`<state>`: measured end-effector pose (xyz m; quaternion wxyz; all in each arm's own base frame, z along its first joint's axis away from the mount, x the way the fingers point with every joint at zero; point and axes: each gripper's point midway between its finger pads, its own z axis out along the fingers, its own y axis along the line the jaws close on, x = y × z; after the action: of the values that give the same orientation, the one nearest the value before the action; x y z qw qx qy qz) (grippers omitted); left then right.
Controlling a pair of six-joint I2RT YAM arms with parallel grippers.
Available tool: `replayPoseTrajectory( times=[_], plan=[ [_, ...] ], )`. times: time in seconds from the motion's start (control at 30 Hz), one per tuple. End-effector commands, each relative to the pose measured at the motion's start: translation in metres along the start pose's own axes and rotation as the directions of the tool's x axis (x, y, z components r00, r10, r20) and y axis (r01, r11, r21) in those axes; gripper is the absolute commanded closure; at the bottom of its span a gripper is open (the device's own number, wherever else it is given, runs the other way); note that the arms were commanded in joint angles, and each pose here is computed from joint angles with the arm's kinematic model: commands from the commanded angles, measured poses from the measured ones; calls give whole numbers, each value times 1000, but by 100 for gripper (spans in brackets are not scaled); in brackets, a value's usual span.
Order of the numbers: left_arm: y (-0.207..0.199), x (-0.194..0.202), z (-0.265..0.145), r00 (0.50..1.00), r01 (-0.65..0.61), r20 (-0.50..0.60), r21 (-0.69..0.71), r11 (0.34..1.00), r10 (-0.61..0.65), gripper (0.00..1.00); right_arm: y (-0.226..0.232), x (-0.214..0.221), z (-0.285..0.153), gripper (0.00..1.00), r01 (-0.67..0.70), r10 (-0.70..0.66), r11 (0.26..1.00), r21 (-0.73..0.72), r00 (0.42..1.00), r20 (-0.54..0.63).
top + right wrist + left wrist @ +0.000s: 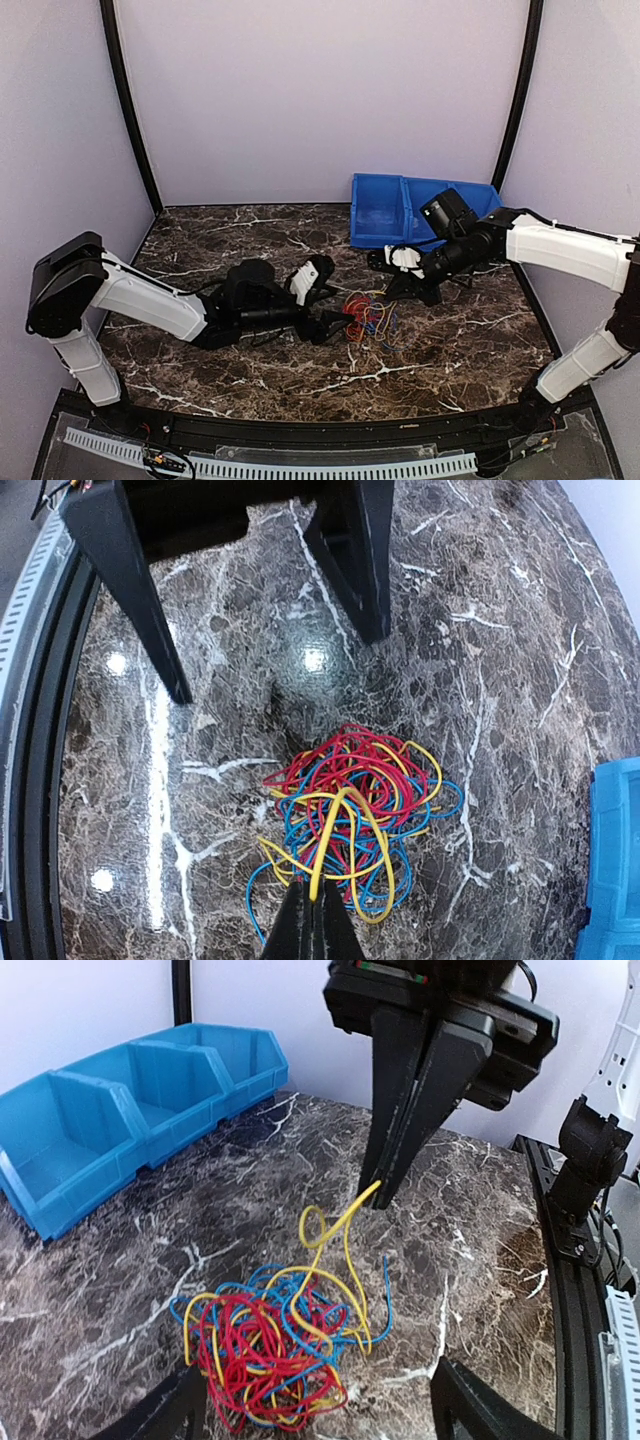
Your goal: Untangle the cables
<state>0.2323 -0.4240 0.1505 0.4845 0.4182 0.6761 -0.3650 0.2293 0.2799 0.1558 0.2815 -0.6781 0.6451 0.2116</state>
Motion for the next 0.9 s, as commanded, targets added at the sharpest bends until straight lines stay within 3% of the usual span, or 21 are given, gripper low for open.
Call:
replayPoseTrajectory(
  times=[0.0,0.27,0.63,0.87],
  plan=[
    [-11,-43,19,972,-124,201,-22,992,126,18,9,-29,-16,100,-9,14,998,-57,997,80],
    [-13,-51,79,921,-192,325,-92,977,212,15,5,-45,-30,100,-8,12,999,-35,993,116],
    [-7,-4,116,962,-110,238,-122,986,137,56,4,-74,-65,100,-1,6,1000,-22,979,203],
    [12,27,111,978,-58,185,-220,974,100,63,-23,-137,-134,100,63,-84,995,77,944,319]
  ],
)
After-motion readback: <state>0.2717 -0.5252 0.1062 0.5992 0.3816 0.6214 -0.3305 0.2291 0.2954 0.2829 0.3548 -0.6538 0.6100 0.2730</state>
